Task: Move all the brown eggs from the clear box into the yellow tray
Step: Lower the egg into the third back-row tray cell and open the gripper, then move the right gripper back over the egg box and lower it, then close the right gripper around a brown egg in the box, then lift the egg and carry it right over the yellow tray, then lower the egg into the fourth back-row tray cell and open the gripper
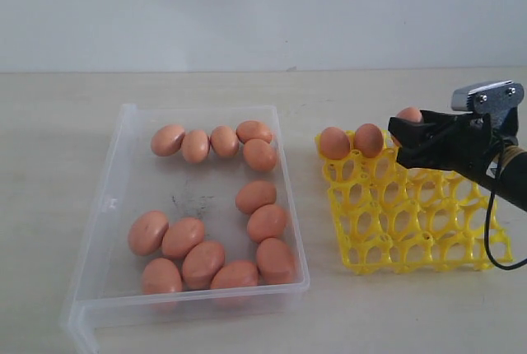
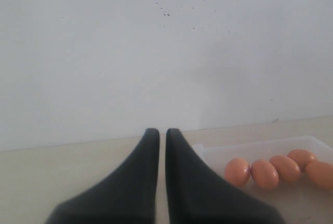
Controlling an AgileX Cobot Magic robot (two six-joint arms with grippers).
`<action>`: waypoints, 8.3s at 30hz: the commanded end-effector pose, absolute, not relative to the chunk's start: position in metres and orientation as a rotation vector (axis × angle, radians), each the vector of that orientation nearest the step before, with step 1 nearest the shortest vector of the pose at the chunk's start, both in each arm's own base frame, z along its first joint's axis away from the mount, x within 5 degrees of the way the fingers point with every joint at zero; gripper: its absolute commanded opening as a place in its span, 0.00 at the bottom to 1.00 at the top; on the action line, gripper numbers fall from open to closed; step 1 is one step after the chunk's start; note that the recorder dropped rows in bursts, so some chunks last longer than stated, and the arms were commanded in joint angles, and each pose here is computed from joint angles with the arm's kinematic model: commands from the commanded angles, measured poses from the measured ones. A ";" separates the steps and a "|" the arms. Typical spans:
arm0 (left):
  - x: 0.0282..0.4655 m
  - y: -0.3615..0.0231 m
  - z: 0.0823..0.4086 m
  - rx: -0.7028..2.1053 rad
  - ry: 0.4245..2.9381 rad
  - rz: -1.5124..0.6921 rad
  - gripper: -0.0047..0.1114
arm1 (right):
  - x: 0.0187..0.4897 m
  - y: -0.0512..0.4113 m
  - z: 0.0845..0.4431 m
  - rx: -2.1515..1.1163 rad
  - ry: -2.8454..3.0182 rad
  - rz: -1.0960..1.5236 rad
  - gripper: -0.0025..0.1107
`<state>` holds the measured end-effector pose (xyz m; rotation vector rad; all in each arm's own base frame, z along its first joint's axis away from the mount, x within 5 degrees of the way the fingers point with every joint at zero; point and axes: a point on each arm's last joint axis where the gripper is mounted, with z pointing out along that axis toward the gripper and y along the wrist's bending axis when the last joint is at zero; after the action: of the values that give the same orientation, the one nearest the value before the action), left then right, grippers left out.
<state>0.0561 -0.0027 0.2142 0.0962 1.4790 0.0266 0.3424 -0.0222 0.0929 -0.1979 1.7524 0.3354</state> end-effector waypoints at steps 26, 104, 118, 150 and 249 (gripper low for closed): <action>0.056 -0.003 0.213 0.102 1.480 0.020 0.07 | 0.342 -0.025 0.085 -0.217 1.841 0.282 0.02; 0.056 -0.003 0.213 0.102 1.480 0.020 0.07 | 0.361 0.223 0.219 -2.012 1.850 0.049 0.39; 0.056 -0.003 0.213 0.102 1.480 0.020 0.07 | 0.375 0.230 0.176 -2.017 1.872 0.046 0.39; 0.056 -0.003 0.213 0.102 1.480 0.020 0.07 | 0.406 0.237 0.148 -1.895 1.929 -0.083 0.56; 0.056 -0.003 0.213 0.102 1.480 0.020 0.07 | 0.285 -0.066 0.135 -0.013 1.719 0.436 0.02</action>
<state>0.0561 -0.0027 0.2142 0.0962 1.4790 0.0266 0.2903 -0.0618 0.1336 -0.0477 1.7290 0.4448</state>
